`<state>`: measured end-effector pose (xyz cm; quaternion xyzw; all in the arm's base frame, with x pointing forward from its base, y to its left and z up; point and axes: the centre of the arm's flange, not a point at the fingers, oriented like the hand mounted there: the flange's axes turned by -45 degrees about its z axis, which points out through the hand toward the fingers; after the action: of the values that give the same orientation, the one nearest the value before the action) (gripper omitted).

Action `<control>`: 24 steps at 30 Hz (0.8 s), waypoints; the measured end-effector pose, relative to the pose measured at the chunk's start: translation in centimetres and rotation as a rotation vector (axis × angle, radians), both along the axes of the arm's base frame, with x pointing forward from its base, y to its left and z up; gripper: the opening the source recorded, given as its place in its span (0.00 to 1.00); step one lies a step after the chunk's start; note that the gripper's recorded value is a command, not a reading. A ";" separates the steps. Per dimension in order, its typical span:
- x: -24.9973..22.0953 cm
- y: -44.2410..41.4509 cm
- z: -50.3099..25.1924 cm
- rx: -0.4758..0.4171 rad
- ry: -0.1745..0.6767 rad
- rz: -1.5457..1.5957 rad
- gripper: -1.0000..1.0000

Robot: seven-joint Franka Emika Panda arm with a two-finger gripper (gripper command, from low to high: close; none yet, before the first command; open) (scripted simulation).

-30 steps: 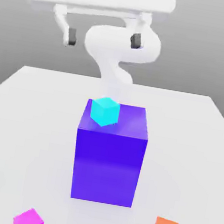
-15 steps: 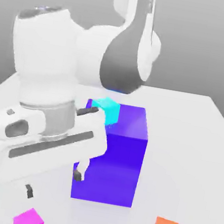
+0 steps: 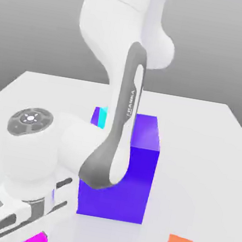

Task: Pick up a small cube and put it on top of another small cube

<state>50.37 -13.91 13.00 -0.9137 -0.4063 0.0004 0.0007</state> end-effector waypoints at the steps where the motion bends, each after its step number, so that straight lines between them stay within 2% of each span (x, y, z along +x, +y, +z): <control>1: 0.0 0.0 -0.4 0.000 0.000 0.000 0.00; 8: -1.1 -2.3 6.6 0.001 0.002 -0.037 0.00; 19: -12.0 -16.7 11.0 0.002 0.002 -0.301 0.00; 24: -13.3 -18.0 6.5 -0.001 -0.002 -0.327 0.00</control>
<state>37.10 -31.92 19.54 -0.9677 -0.2523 -0.0004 0.0001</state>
